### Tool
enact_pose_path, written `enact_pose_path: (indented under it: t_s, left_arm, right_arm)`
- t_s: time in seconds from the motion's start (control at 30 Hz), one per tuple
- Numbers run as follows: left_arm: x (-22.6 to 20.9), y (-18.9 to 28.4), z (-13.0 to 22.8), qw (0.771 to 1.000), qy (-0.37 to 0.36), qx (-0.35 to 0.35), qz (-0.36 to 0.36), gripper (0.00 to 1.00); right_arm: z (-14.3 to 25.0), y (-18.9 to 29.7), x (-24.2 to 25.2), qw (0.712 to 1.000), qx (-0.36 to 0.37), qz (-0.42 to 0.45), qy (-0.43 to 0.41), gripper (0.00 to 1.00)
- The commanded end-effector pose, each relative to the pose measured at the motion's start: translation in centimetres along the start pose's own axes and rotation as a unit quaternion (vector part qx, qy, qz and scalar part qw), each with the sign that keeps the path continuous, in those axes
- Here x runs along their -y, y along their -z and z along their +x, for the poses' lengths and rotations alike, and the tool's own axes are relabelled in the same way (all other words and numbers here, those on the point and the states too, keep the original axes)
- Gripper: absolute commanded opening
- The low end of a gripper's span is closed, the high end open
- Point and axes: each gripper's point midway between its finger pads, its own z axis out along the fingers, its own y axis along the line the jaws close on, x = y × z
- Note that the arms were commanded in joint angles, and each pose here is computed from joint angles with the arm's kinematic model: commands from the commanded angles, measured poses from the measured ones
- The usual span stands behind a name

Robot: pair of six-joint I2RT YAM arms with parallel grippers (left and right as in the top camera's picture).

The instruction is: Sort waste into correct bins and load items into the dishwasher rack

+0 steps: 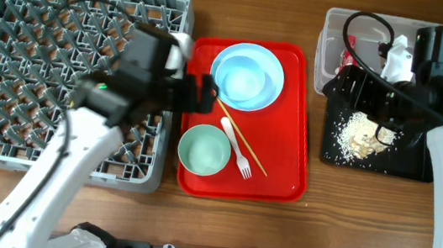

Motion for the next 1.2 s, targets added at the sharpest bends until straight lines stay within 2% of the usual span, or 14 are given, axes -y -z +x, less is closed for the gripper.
enact_pose_path:
  t_s: [0.0, 0.03, 0.1, 0.23, 0.3, 0.33, 0.37, 0.43, 0.53, 0.6, 0.7, 0.8, 0.97, 1.17]
  left_arm:
    - [2.6, -5.5, 4.1, 0.995, -0.055, -0.086, -0.017, 0.87]
    - [3.0, -7.1, 5.7, 0.991, -0.067, -0.115, -0.022, 0.86]
    - [3.1, -10.5, 9.2, 0.979, -0.086, -0.181, -0.042, 0.76]
    - [1.6, -14.4, 13.2, 0.959, -0.092, -0.255, -0.078, 0.59]
    - [0.6, -15.3, 13.9, 0.954, -0.091, -0.268, -0.095, 0.36]
    - [0.3, -15.3, 13.6, 0.955, -0.094, -0.262, -0.104, 0.14]
    - [0.1, -15.1, 13.3, 0.956, -0.096, -0.255, -0.11, 0.04]
    - [0.2, -13.8, 11.1, 0.964, -0.088, -0.227, -0.109, 0.04]
    - [1.6, -9.3, 5.4, 0.98, -0.07, -0.166, -0.088, 0.04]
    - [2.5, -6.0, 2.2, 0.985, -0.096, -0.133, -0.051, 0.04]
    - [0.6, -1.2, -2.9, 0.995, -0.071, -0.058, -0.041, 0.04]
    - [-2.4, 1.3, -5.5, 0.996, -0.061, -0.036, 0.046, 0.04]
    - [-6.7, 4.4, -8.8, 0.97, -0.007, 0.017, 0.243, 0.04]
    - [-12.2, 1.9, -10.0, 0.933, 0.102, 0.019, 0.344, 0.04]
  right_arm:
    - [-0.2, 0.2, 0.3, 1.0, 0.004, 0.01, 0.005, 1.0]
    - [-0.2, 0.2, 0.3, 1.0, 0.004, 0.01, 0.005, 1.0]
    - [0.0, 0.2, 0.6, 1.0, 0.001, 0.018, 0.003, 1.0]
    - [0.1, 0.2, 0.7, 1.0, 0.0, 0.02, 0.003, 1.0]
    - [0.1, 0.2, 0.7, 1.0, -0.001, 0.02, 0.002, 1.0]
    - [0.1, 0.2, 0.7, 1.0, -0.001, 0.02, 0.002, 1.0]
    - [0.1, 0.2, 0.7, 1.0, 0.0, 0.02, 0.002, 1.0]
    - [0.1, 0.2, 0.7, 1.0, -0.001, 0.02, 0.002, 1.0]
    - [0.1, 0.2, 0.7, 1.0, -0.001, 0.02, 0.002, 1.0]
    - [0.1, 0.2, 0.7, 1.0, -0.001, 0.02, 0.002, 1.0]
    - [0.1, 0.2, 0.7, 1.0, -0.001, 0.02, 0.002, 1.0]
    - [0.1, 0.2, 0.7, 1.0, -0.001, 0.02, 0.003, 1.0]
    - [0.1, 0.2, 0.7, 1.0, -0.001, 0.02, 0.003, 1.0]
    - [0.1, 0.2, 0.7, 1.0, -0.001, 0.02, 0.003, 1.0]
